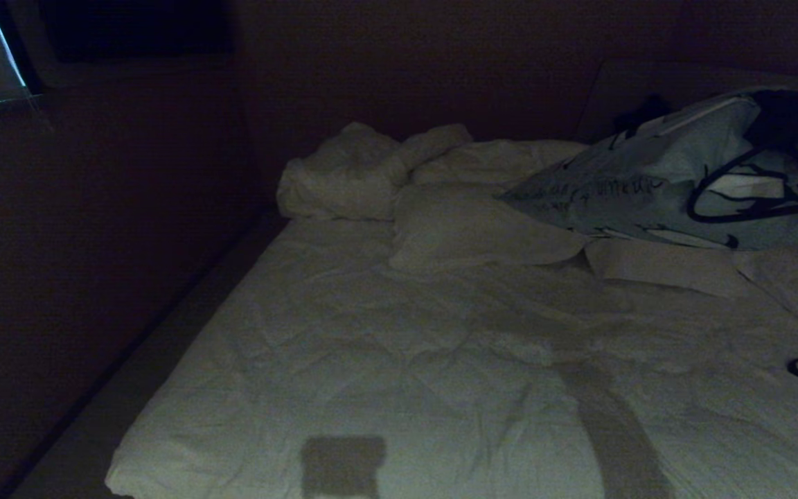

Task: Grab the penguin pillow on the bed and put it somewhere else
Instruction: Move to the head of the bed

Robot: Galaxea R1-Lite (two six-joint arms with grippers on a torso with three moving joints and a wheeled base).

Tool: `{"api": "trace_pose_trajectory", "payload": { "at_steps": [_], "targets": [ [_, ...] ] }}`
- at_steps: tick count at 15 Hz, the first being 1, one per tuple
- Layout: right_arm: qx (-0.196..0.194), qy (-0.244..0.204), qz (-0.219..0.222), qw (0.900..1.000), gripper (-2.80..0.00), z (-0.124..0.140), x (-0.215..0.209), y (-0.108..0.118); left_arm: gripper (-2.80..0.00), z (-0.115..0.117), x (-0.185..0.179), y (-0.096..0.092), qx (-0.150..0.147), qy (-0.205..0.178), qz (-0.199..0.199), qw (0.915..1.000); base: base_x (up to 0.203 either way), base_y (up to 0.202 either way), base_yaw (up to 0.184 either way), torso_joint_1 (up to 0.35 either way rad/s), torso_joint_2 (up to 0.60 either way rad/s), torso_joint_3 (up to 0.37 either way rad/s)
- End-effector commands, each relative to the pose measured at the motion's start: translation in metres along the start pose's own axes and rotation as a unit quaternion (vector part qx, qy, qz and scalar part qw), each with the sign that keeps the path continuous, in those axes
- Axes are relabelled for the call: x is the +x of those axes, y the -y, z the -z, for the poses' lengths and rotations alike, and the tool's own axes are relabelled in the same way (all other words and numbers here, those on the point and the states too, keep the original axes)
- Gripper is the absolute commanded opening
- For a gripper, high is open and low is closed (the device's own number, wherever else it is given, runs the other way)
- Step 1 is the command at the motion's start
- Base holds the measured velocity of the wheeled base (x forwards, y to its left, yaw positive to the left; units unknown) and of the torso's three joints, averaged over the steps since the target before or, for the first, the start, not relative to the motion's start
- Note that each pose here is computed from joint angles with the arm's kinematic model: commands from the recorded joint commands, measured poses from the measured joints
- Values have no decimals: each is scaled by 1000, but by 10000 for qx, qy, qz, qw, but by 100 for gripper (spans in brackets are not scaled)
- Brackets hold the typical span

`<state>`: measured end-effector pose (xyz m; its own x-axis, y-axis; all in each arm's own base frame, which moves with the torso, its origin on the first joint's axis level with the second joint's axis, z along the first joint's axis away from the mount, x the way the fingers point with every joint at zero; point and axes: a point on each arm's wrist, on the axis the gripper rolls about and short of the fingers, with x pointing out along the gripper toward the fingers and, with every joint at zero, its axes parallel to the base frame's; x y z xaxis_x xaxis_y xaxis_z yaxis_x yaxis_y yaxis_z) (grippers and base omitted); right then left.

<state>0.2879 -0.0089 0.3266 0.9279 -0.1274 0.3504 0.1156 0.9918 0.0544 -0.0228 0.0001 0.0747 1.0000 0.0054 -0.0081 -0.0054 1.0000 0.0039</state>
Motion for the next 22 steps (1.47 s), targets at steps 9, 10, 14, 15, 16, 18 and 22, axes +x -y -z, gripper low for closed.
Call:
{"api": "trace_pose_trajectory", "payload": {
  "at_steps": [9, 10, 14, 15, 16, 18, 22],
  "targets": [
    [-64, 57, 169, 9998, -280, -2, 1, 10, -280, 0, 0, 0, 34, 2, 0, 10000, 0, -194, 0, 3, 3, 2],
    [-73, 71, 195, 9998, -280, -3, 1, 12, -280, 0, 0, 0, 34, 2, 4, 10000, 0, -197, 1, 2, 2, 2],
    [-94, 90, 245, 9996, -280, -4, 2, 15, -280, 0, 0, 0, 50, -6, 4, 10000, 0, -196, 0, 2, 1, 1],
    [-100, 92, 250, 9996, -280, -4, 2, 15, -280, 0, 0, 0, 53, 2, -4, 10000, 0, -192, -3, -2, -2, 2],
    [-103, 100, 257, 9996, -280, -4, 2, 16, -280, 0, 0, 0, 57, 2, -4, 10000, 0, -196, 1, 2, 6, 4],
    [-109, 109, 268, 9995, -280, -5, 2, 17, -280, 0, 0, 0, 57, 2, -4, 10000, 0, -196, -1, 4, 2, 0],
    [-112, 109, 275, 9995, -280, -5, 2, 17, -280, 0, 0, 0, 57, 2, -4, 10000, 0, -193, -1, 3, 3, 2]
  ]
}}
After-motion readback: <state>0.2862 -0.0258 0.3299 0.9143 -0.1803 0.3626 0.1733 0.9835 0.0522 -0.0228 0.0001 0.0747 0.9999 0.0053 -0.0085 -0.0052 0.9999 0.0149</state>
